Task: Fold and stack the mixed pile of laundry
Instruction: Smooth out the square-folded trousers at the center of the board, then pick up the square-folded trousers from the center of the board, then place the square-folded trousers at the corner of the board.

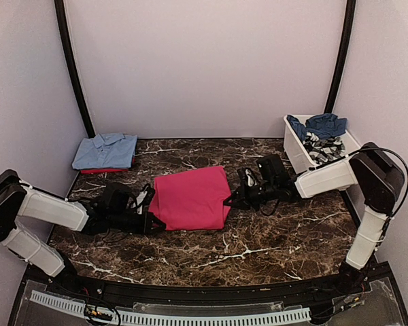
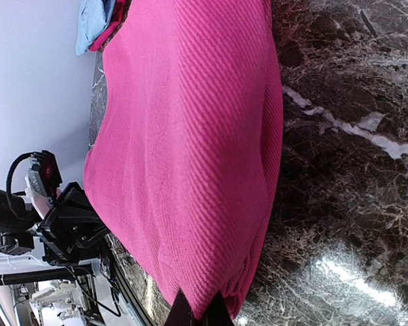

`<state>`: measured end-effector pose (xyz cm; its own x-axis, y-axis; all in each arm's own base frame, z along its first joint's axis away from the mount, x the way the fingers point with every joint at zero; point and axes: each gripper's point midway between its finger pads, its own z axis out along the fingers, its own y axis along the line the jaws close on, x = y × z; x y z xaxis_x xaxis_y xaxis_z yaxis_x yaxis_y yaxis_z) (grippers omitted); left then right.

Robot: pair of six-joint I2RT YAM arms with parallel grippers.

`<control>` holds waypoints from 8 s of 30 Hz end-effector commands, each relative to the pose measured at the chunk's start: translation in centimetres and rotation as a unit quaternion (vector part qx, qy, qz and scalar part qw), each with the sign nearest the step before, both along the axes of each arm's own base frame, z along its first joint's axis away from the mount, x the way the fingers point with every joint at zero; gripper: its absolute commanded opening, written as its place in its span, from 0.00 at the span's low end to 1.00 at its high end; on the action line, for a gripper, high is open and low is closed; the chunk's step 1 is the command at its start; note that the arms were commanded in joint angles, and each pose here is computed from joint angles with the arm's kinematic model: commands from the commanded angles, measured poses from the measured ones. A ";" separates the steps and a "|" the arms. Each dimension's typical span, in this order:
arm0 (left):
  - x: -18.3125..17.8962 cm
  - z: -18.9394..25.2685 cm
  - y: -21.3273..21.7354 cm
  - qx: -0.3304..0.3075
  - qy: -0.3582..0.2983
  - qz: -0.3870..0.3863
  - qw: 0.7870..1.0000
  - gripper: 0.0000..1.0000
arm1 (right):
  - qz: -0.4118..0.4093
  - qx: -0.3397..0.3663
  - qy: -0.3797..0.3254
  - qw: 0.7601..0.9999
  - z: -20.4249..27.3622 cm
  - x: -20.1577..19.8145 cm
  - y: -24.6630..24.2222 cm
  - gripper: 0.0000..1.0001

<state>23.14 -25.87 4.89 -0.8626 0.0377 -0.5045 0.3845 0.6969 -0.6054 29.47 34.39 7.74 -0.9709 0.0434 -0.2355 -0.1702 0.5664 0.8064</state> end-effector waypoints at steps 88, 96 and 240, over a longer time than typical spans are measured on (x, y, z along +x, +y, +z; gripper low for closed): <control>8.3 6.3 13.0 -0.054 0.134 0.307 0.941 0.99 | 0.304 -0.246 -0.400 0.829 3.7 -5.0 17.5 0.49; 7.6 4.5 12.7 -0.052 0.157 0.301 0.939 0.99 | 0.324 -0.340 -0.425 0.774 -1.9 -4.5 19.7 0.66; 37.6 14.8 40.6 0.425 -0.090 0.361 0.825 0.13 | 0.145 -0.248 -0.504 0.815 14.8 -1.8 9.3 0.92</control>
<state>59.21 8.47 16.80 -0.8059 -0.0879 -0.5854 -0.1282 0.9914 0.0276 27.17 43.25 21.81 -0.2259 -0.5136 -0.8278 -0.7908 0.5929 -0.1521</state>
